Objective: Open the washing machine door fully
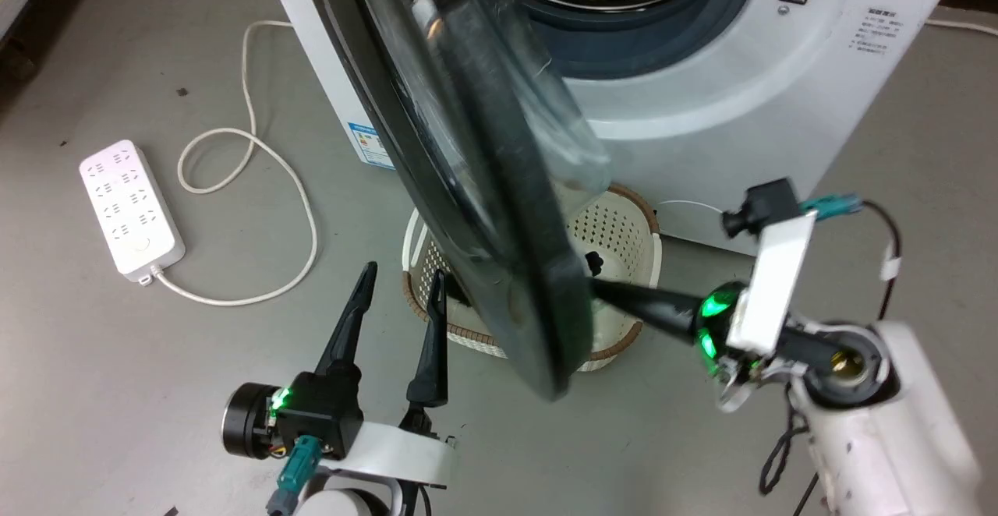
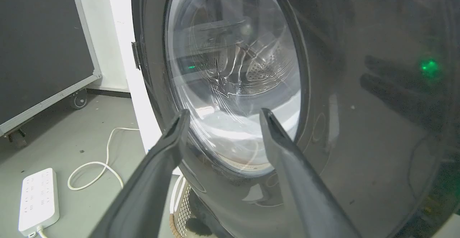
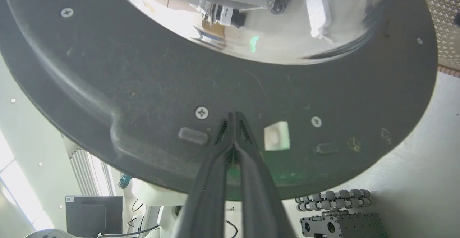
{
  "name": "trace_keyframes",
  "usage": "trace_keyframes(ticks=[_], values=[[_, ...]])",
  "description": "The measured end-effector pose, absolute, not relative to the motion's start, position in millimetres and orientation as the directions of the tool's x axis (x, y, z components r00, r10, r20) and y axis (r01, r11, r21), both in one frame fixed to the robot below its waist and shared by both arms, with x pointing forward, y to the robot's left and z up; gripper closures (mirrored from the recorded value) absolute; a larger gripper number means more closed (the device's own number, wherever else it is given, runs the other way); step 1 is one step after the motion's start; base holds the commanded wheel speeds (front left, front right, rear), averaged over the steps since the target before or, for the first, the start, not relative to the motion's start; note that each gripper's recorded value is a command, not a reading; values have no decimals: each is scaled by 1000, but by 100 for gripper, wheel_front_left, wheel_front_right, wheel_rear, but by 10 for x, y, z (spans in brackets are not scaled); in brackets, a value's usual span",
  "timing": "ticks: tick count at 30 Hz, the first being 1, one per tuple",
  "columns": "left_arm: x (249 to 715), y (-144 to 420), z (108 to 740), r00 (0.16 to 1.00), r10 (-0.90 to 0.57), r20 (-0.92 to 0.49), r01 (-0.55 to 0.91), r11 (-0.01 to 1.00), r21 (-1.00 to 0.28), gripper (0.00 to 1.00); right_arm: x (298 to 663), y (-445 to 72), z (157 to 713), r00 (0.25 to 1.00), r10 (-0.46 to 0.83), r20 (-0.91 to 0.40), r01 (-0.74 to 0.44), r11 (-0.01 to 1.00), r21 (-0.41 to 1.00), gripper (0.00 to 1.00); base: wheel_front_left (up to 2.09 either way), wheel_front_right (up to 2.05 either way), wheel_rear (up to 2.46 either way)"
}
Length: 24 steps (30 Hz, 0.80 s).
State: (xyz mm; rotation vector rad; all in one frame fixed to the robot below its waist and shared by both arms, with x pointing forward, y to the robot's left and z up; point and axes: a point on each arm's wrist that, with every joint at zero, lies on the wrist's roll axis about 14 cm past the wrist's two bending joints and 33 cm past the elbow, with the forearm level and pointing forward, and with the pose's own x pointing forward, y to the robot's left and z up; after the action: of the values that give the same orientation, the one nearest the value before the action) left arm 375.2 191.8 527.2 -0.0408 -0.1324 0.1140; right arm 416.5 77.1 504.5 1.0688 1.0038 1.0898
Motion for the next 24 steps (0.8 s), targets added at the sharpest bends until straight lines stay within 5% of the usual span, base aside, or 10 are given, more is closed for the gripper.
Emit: trace_keyframes(ticks=[7, 8, 12, 17, 24], values=[[3683, 1931, 5269, 984, 124, 126, -118, 992, -52, 0, 4049, 857, 5077, 193, 978, -80, -195, 118, 974, 100, 0, 0, 0], [3676, 1936, 5286, 983, 128, 131, -120, 991, -62, 0, 4186, 751, 5112, 285, 954, -90, -225, 157, 962, 0, 0, 0, 0], [3685, 1927, 5337, 981, 128, 148, -119, 991, -67, 0, 4480, 455, 5327, 475, 878, -62, -309, 232, 922, 0, 0, 0, 0], [3723, 1917, 5411, 977, 123, 172, -111, 991, -79, 0, 4809, -161, 5777, 728, 686, 14, -482, 496, 722, 0, 0, 0, 0], [3779, 1912, 5540, 970, 113, 215, -94, 991, -96, 0, 4746, -971, 6192, 866, 454, 209, -492, 849, 193, 0, 0, 0, 0]])
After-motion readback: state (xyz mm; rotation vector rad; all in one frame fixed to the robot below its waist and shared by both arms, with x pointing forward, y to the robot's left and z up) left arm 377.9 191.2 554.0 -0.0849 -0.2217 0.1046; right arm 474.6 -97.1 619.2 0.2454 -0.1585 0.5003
